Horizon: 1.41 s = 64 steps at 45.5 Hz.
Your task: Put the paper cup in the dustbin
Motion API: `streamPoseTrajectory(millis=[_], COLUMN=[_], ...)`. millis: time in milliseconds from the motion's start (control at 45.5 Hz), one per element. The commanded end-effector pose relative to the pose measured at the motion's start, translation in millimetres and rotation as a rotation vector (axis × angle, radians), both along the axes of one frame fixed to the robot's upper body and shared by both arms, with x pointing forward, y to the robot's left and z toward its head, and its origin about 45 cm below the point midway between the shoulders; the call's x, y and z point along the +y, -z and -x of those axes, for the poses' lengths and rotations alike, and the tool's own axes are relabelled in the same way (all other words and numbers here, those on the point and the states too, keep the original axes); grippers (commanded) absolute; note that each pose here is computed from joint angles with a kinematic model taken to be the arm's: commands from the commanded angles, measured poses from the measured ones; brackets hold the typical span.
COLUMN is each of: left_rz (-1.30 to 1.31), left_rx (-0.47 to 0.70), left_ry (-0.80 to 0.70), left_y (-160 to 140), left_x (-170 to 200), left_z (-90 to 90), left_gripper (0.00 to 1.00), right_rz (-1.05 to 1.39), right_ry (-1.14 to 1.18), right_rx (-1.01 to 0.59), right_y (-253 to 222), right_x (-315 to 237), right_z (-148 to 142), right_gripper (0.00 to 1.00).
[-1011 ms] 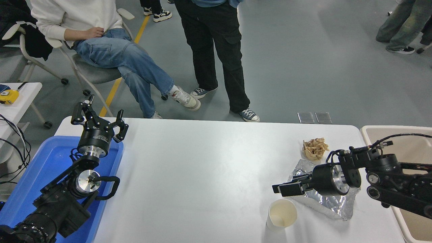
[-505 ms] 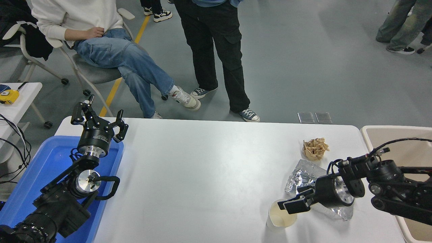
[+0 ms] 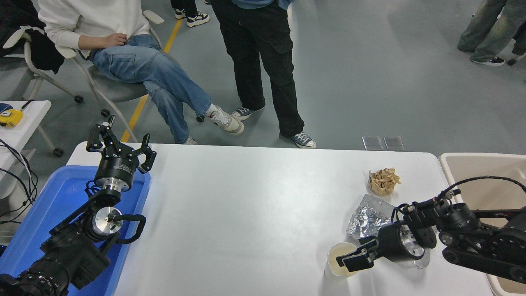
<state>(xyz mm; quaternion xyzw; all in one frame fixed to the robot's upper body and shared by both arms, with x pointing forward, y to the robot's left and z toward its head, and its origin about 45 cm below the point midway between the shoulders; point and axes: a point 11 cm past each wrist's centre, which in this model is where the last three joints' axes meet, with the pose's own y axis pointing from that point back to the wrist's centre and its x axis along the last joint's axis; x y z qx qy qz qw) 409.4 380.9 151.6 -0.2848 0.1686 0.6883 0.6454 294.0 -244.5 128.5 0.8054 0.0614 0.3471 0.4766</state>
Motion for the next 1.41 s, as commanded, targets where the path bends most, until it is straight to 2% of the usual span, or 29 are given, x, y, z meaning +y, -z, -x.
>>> streamPoseTrajectory(millis=[0, 110, 264, 571, 1209, 1385], left_rz=[-0.001, 0.001, 0.001, -0.001, -0.001, 0.001], left_rx=[0.000, 0.000, 0.000, 0.000, 0.000, 0.000], left_ry=[0.000, 0.001, 0.001, 0.000, 0.000, 0.001], left_y=[-0.2, 0.1, 0.1, -0.2, -0.2, 0.1], left_x=[0.4, -0.3, -0.3, 0.4, 0.4, -0.3], left_z=[0.0, 0.0, 0.0, 0.0, 0.0, 0.0], left_gripper=[1.00, 1.00, 1.00, 1.00, 1.00, 1.00], right_rz=[-0.002, 0.004, 0.006, 0.009, 0.001, -0.013], right_ry=[-0.005, 0.006, 0.004, 0.004, 0.022, 0.038], right_rx=[0.000, -0.008, -0.017, -0.023, -0.020, -0.050], right_y=[0.6, 0.3, -2.0, -3.2, -8.0, -28.0], right_x=[0.8, -2.5, -2.3, -2.8, -6.9, -9.5], right_z=[-1.6, -5.4, -8.1, -10.2, -11.5, -22.5], right_gripper=[0.92, 0.81, 0.35, 0.00, 0.00, 0.00])
